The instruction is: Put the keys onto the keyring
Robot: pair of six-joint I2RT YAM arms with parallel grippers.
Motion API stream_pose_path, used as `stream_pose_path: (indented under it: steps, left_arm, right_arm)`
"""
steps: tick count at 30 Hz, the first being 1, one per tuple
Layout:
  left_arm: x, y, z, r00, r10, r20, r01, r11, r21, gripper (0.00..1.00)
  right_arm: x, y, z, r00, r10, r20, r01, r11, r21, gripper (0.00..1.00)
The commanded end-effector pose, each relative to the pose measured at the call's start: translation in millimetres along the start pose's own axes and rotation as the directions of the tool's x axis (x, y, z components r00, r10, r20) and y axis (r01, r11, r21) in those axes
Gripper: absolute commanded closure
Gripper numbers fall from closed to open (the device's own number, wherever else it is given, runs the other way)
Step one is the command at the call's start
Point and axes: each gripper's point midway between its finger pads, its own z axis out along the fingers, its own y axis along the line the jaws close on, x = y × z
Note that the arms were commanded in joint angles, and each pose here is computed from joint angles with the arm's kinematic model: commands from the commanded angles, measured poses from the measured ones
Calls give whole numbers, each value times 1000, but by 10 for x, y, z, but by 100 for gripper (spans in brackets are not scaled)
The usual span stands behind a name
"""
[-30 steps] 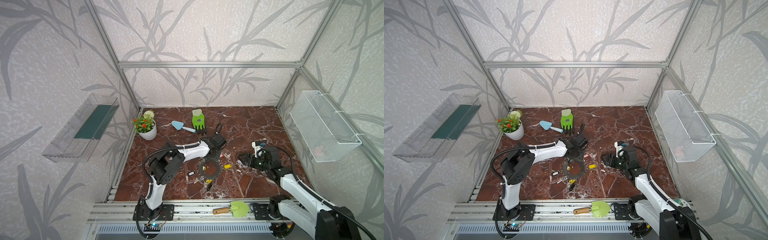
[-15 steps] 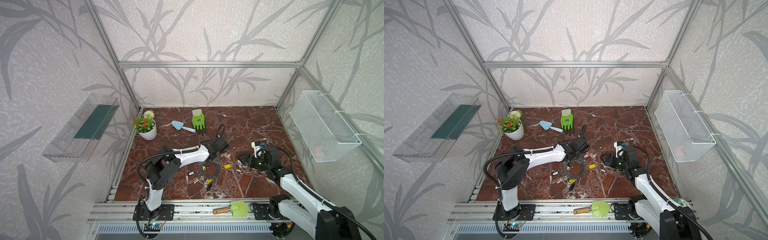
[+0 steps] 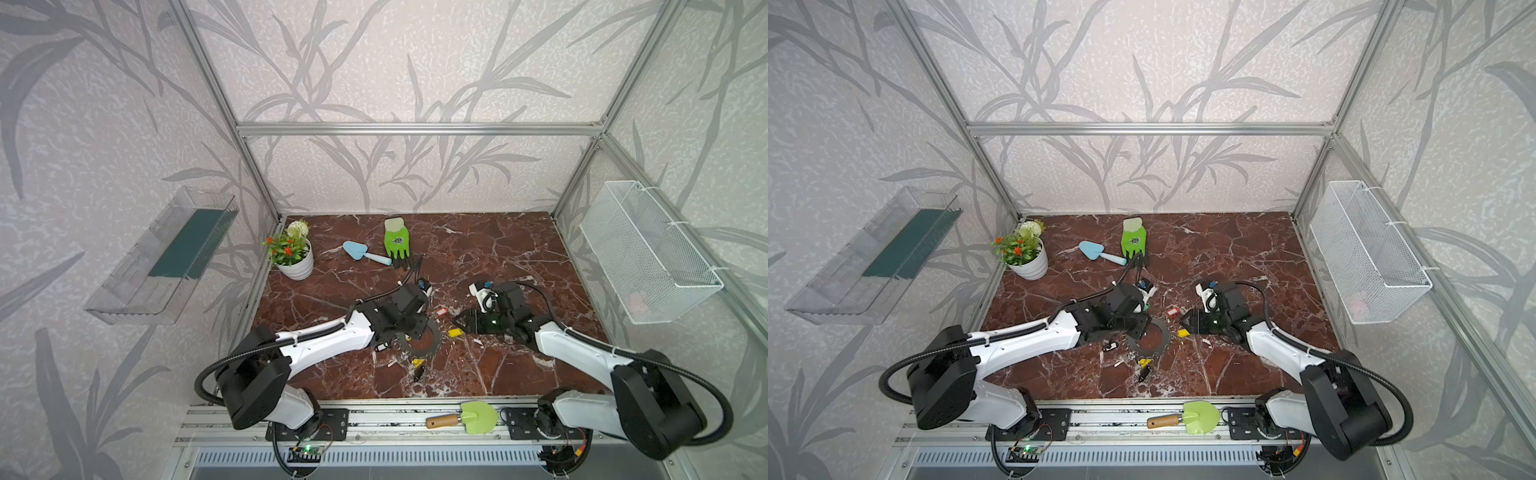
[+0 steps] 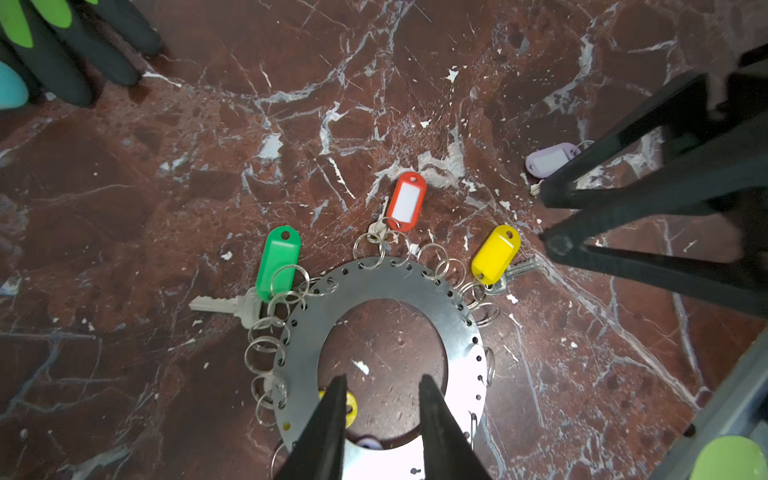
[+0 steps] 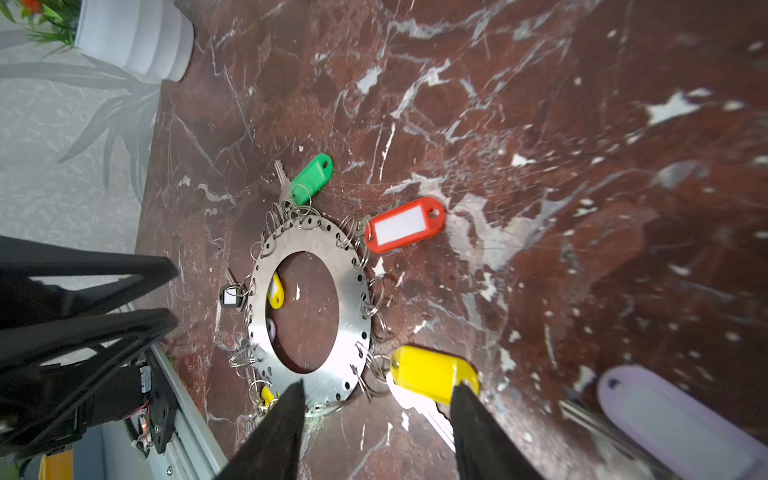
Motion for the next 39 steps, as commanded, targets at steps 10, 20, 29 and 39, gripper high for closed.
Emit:
stream_pose_path:
  steps: [10,20,29,39]
  left_arm:
    - [-223,43,-410,987,-44,152,33,997,74,69]
    - [-167,116,-471,983,-63,175,51,996,72,70]
    - [-142,130,-478,981,-71,181,58,995,77,71]
    - [-111,158,-510,980,-70,188,59,996,68,71]
  right_arm:
    - [-19,54,550,992,81,-96,-85,996,-39,55]
    - [4,133,659,990,94,-108,-101,993,-61,69]
    - [-47,92,586,995,61,-79,-61,998,2,85]
    - [-107,223,595,996,61,-70,-64,997,-52,97]
